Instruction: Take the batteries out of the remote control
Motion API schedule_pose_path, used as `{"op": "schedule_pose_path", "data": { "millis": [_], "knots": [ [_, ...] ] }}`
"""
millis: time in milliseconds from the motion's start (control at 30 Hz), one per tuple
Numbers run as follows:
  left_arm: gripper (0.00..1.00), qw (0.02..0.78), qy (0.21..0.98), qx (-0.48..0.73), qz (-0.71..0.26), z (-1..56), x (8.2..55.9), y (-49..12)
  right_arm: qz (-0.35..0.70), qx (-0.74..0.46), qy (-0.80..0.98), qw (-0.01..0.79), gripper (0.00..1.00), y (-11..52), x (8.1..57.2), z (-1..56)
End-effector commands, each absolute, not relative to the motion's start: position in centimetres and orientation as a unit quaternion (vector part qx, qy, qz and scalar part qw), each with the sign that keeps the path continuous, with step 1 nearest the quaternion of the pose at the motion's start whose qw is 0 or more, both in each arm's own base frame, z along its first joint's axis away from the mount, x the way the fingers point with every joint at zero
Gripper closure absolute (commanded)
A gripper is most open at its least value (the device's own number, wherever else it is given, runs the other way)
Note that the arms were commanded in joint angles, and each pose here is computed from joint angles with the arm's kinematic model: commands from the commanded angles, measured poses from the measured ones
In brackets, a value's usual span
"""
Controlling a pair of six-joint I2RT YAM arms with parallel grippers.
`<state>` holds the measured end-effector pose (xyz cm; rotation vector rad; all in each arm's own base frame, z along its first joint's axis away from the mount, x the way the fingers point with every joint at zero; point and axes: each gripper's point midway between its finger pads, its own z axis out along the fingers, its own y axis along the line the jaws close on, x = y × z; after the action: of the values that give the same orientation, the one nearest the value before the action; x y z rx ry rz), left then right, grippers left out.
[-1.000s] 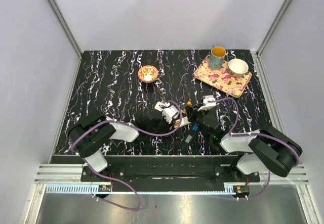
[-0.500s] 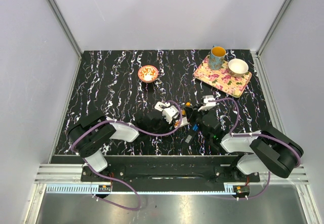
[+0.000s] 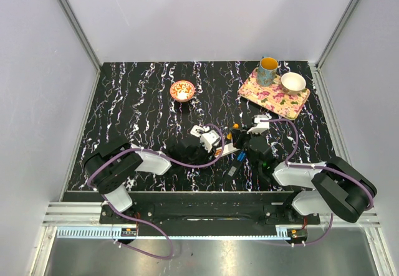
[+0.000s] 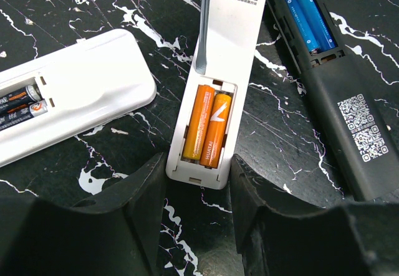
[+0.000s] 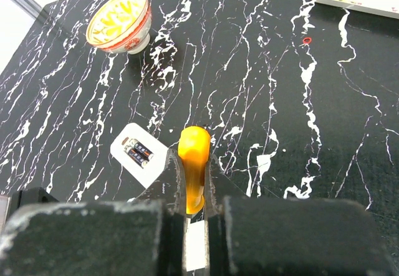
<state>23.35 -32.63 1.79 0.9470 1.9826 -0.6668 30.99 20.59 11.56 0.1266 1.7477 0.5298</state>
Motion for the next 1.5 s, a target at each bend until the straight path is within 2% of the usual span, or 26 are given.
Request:
{"op": "schedule_pose_path", "data": {
  "millis": [0,367,767,1133,1233,1467],
  "knots": [
    [0.92,0.340,0.809,0.400,-0.265,-1.2,20.4,-31.9,0.229,0.034,0.780,0.581,1.00,20.8,30.1,10.1],
    [0.92,0.339,0.808,0.400,-0.268,-1.2,20.4,-32.2,0.229,0.027,0.792,0.565,1.00,21.2,29.9,9.6],
    [0.92,0.337,0.810,0.399,-0.268,-1.4,20.5,-32.2,0.370,-0.015,0.734,0.570,1.00,24.8,28.0,13.2],
    [0.93,0.335,0.810,0.399,-0.269,-1.6,20.5,-32.3,0.429,-0.021,0.693,0.580,1.00,25.7,26.9,16.6],
    [0.93,0.336,0.809,0.400,-0.270,-1.5,20.4,-32.3,0.416,-0.018,0.698,0.583,1.00,25.4,27.3,16.2],
    [0.93,0.337,0.809,0.399,-0.270,-1.4,20.4,-32.3,0.275,0.028,0.722,0.634,1.00,21.1,30.3,14.7]
  ]
}}
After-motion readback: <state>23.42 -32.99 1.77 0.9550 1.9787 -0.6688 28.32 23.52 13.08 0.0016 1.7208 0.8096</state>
